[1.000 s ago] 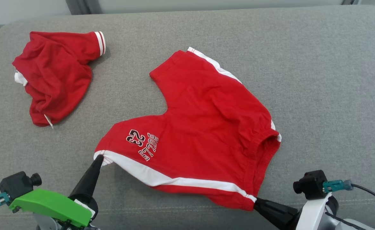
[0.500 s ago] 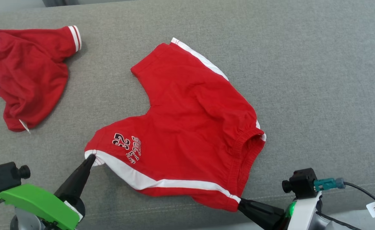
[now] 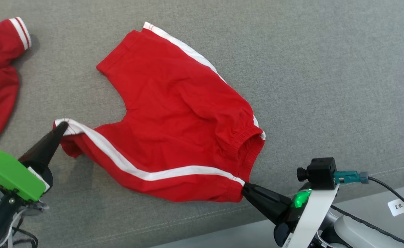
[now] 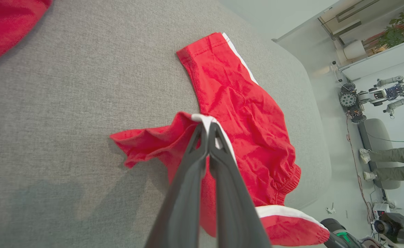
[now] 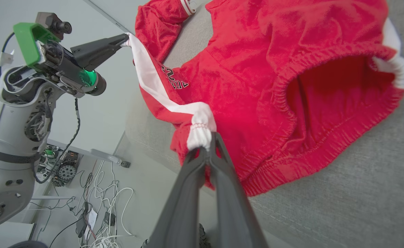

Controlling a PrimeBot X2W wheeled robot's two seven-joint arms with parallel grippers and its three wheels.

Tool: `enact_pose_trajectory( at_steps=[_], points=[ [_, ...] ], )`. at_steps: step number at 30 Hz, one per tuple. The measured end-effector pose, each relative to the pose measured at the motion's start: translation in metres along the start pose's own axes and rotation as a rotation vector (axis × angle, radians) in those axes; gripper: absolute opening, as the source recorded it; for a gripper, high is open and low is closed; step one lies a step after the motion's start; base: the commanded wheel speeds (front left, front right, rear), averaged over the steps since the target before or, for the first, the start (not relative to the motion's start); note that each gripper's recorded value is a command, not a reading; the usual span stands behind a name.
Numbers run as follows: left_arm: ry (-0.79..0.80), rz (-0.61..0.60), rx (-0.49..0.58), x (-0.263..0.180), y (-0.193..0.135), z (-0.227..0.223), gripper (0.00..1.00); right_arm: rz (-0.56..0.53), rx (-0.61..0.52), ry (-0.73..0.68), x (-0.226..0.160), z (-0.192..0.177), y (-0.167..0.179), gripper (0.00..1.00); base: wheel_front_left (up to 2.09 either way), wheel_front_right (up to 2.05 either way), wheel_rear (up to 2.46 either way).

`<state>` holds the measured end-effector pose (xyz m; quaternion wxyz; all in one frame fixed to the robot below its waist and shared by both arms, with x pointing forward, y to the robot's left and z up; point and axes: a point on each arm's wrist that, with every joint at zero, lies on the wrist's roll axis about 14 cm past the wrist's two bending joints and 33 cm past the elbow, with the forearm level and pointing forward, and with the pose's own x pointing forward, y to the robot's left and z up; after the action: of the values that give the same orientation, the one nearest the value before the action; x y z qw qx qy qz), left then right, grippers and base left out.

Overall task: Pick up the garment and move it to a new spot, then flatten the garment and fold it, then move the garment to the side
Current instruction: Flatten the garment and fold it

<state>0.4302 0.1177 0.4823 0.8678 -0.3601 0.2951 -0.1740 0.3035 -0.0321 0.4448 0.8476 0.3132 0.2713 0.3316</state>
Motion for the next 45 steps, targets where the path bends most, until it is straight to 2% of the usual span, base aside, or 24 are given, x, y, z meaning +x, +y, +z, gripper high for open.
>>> enact_pose_trajectory(
  at_steps=[4,11,16,23,33,41,45],
  points=[
    [0.071,-0.019,0.010,0.029,-0.001,0.003,0.00,-0.012,0.025,-0.023,0.009,0.005,-0.006,0.00,0.00,0.00,0.00],
    [0.108,0.045,0.094,0.075,0.015,0.025,0.00,-0.052,0.032,-0.089,0.024,0.025,-0.025,0.00,0.00,0.00,0.00],
    [0.112,0.016,0.142,0.107,0.000,0.043,0.00,-0.122,0.047,-0.174,0.021,0.046,-0.049,0.00,0.00,0.00,0.00],
    [0.191,-0.022,0.221,0.142,-0.027,0.037,0.00,-0.190,0.094,-0.180,0.015,0.037,-0.067,0.00,0.00,0.00,0.00],
    [0.224,-0.064,0.282,0.165,-0.065,0.041,0.00,-0.193,0.109,-0.191,0.017,0.033,-0.065,0.00,0.00,0.00,0.00],
    [0.237,-0.074,0.290,0.174,-0.086,0.045,0.00,-0.218,0.059,-0.318,0.003,0.065,-0.071,0.00,0.00,0.00,0.00],
    [0.234,-0.047,0.280,0.183,-0.082,0.049,0.00,-0.226,0.048,-0.330,0.001,0.071,-0.075,0.00,0.00,0.00,0.00]
  ],
)
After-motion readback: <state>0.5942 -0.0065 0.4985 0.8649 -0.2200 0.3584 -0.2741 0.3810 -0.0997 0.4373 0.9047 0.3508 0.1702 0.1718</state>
